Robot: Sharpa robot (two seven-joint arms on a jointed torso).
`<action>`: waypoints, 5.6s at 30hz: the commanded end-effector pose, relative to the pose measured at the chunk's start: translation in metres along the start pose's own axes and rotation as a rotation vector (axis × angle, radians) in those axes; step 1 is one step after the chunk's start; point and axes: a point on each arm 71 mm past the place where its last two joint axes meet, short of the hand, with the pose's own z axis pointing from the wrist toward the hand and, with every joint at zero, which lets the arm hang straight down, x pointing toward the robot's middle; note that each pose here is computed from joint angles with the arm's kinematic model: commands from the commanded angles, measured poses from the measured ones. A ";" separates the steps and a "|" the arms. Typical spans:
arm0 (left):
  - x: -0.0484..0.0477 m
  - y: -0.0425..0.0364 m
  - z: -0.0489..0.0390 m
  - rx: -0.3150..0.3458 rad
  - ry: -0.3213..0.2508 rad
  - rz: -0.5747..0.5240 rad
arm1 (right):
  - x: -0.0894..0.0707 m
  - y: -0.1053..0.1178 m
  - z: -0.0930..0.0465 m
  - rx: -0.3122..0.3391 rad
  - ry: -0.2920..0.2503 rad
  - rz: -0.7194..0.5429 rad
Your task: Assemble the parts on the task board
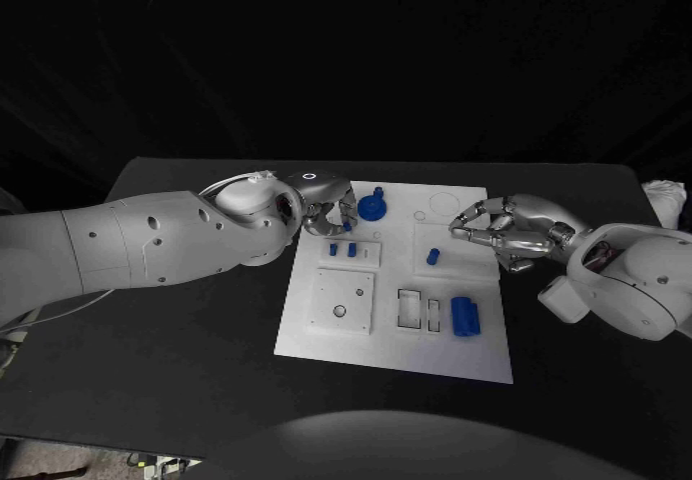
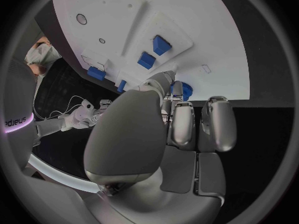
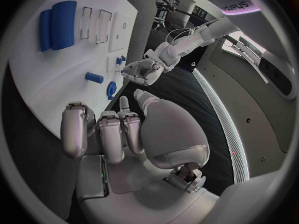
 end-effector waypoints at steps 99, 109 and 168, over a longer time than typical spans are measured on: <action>-0.0836 0.0476 -0.0675 0.032 -0.120 -0.514 | -0.072 0.040 0.026 0.046 -0.176 -0.967; -0.0642 0.0372 -0.0654 0.098 -0.157 -0.801 | -0.063 0.022 0.046 0.099 -0.158 -1.071; -0.0239 0.0310 -0.0677 0.105 -0.037 -0.901 | -0.001 -0.024 0.069 0.089 -0.030 -0.925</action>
